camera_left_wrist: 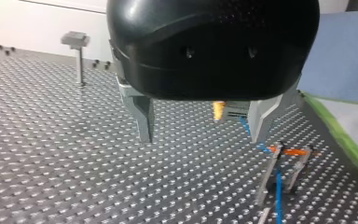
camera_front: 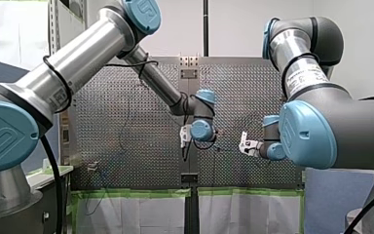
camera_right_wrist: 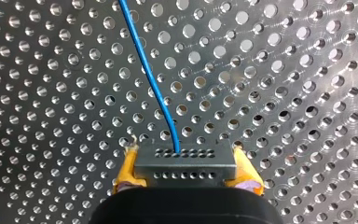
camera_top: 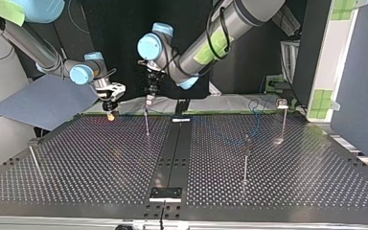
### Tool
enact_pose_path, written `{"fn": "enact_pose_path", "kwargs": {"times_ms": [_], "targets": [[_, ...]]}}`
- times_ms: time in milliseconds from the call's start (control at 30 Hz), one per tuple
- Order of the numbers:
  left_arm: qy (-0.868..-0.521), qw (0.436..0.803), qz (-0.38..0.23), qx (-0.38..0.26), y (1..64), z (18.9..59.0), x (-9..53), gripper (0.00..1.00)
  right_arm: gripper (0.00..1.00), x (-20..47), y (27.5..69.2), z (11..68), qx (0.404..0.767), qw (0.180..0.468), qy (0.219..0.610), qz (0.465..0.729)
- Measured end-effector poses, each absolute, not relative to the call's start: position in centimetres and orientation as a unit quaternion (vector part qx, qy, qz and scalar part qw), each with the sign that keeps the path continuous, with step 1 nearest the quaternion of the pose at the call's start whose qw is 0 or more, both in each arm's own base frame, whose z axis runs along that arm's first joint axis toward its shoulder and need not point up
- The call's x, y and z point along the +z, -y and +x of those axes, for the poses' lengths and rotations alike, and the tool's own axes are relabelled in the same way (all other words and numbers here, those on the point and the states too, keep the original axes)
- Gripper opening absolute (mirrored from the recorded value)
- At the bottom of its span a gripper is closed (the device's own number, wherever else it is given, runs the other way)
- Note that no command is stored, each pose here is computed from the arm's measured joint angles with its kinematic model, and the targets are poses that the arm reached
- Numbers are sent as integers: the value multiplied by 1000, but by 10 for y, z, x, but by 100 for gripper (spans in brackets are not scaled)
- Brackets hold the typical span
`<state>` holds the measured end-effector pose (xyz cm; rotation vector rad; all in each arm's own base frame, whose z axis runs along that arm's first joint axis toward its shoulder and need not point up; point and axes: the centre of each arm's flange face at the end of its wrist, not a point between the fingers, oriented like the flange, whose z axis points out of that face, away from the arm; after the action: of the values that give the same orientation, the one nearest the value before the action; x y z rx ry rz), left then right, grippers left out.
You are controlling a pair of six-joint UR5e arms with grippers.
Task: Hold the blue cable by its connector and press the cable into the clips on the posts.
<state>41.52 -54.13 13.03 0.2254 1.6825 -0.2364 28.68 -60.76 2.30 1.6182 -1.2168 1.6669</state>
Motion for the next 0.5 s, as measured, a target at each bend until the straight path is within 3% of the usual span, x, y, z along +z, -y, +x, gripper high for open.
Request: {"fn": "enact_pose_path", "kwargs": {"times_ms": [500], "targets": [[-703, 698, 44, -128, 515, 390, 181, 100, 0, 21, 605, 285, 604, 253, 458, 601]]}}
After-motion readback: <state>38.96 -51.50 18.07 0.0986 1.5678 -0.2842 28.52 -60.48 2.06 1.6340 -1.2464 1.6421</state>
